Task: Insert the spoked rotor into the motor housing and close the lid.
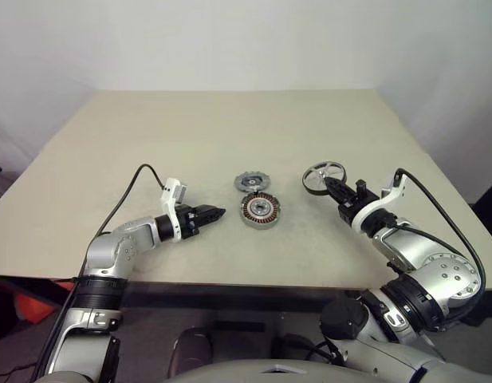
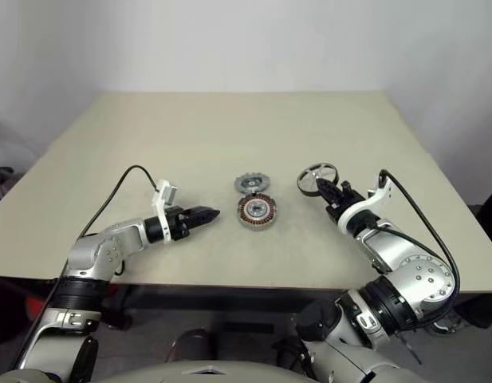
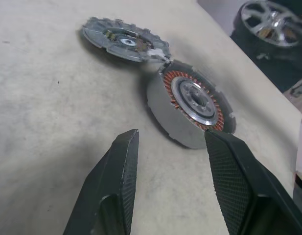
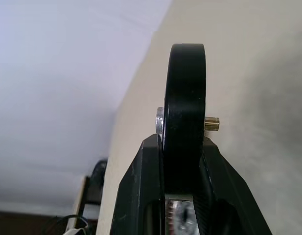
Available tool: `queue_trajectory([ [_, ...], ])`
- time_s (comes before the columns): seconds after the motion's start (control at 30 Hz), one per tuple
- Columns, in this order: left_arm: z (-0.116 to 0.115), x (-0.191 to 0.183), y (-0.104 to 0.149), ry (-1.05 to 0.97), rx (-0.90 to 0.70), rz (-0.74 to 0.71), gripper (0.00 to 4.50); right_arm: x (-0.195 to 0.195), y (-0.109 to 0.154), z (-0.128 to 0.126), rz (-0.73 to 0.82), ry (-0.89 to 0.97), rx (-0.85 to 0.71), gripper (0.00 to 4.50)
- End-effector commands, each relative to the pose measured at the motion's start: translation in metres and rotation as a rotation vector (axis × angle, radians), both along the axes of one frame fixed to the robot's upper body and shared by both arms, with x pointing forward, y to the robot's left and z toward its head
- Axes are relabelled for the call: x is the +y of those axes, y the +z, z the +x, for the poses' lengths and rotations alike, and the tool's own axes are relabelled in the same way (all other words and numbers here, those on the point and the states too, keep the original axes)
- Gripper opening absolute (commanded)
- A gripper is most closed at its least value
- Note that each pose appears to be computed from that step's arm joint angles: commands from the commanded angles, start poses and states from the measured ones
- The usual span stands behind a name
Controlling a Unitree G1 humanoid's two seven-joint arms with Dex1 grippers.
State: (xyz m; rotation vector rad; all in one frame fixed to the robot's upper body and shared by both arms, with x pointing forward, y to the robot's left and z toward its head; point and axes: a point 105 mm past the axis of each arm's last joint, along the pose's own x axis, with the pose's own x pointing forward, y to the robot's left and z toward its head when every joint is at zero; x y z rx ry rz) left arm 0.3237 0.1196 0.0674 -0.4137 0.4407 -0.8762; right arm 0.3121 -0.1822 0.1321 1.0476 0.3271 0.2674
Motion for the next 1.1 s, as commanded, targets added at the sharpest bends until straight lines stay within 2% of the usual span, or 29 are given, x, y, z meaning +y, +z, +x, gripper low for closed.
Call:
queue_trajectory([
  [0.03, 0.007, 0.004, 0.013, 0.018, -0.063, 0.008, 2.27, 0.058, 0.005, -0.003, 0.11, 0.162, -0.026, 0.35],
  [0.23, 0.004, 0.011, 0.013, 0.037, -0.065, 0.012, 2.27, 0.072, -0.014, -0.015, 0.158, 0.238, 0.049, 0.35],
  [0.57, -0.002, 0.014, 0.013, 0.051, -0.061, 0.021, 2.27, 0.104, -0.025, -0.02, 0.262, 0.355, 0.152, 0.35],
  [0.83, -0.014, 0.028, 0.013, 0.072, -0.045, 0.059, 2.27, 0.119, -0.038, -0.027, 0.338, 0.389, 0.233, 0.35],
  [1.1, -0.016, 0.032, 0.017, 0.083, -0.045, 0.074, 2.27, 0.122, -0.046, -0.024, 0.347, 0.389, 0.257, 0.35],
])
